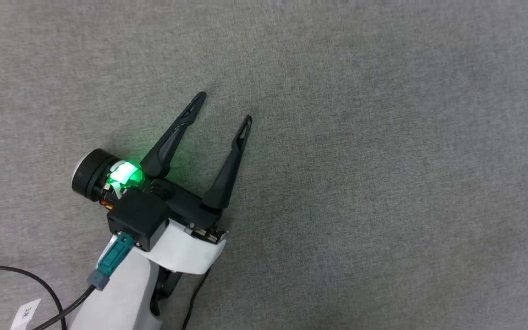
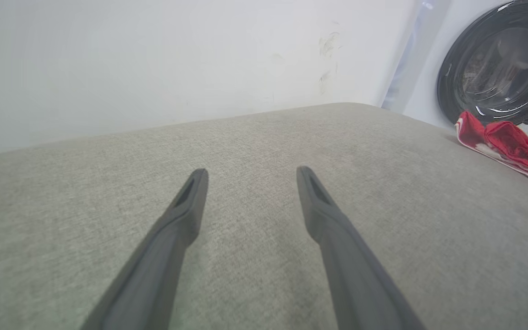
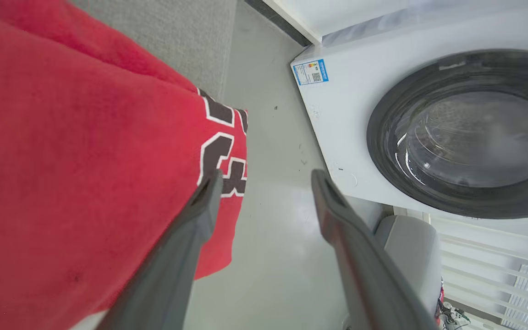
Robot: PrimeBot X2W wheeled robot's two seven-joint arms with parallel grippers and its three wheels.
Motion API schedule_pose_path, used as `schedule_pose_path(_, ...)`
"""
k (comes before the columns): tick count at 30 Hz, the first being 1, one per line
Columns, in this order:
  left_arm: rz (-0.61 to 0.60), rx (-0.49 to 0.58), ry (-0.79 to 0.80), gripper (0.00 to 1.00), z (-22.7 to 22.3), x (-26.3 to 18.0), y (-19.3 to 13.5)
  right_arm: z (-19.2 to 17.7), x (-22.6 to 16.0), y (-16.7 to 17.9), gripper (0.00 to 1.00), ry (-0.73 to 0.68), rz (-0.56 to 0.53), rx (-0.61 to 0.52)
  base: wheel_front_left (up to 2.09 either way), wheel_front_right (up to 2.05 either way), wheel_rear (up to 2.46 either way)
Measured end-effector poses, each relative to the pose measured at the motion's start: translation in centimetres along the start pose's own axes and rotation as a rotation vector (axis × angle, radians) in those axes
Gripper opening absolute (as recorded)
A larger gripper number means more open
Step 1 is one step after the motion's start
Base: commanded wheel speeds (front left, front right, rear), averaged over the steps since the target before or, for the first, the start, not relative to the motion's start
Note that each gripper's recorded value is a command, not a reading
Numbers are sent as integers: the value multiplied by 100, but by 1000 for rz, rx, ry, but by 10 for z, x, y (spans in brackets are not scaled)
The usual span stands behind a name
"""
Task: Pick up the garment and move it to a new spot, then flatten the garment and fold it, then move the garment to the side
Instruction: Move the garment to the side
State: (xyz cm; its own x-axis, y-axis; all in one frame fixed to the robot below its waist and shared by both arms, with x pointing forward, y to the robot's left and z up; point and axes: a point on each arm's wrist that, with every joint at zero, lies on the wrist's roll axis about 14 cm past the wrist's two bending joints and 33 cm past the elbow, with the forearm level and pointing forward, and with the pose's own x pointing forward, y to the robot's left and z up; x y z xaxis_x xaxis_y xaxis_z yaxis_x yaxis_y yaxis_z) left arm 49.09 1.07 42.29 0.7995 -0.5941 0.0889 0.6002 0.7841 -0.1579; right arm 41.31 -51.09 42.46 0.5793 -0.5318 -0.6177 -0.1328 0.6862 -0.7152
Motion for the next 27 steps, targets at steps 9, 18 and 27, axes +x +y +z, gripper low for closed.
schedule_pose_path(9, 95, 19, -57, 100, 44, -16, 8, 83, -41, -24, 100, -348, -58, 105, 0, 0, 0)
schedule_pose_path(18, 311, 65, -127, 100, 99, -66, 29, 149, -134, -3, 100, -792, 13, 478, 0, 0, 0)
schedule_pose_path(27, 425, 122, -160, 100, 129, -120, 31, 182, -223, 53, 100, -1093, 170, 712, 0, 0, 0)
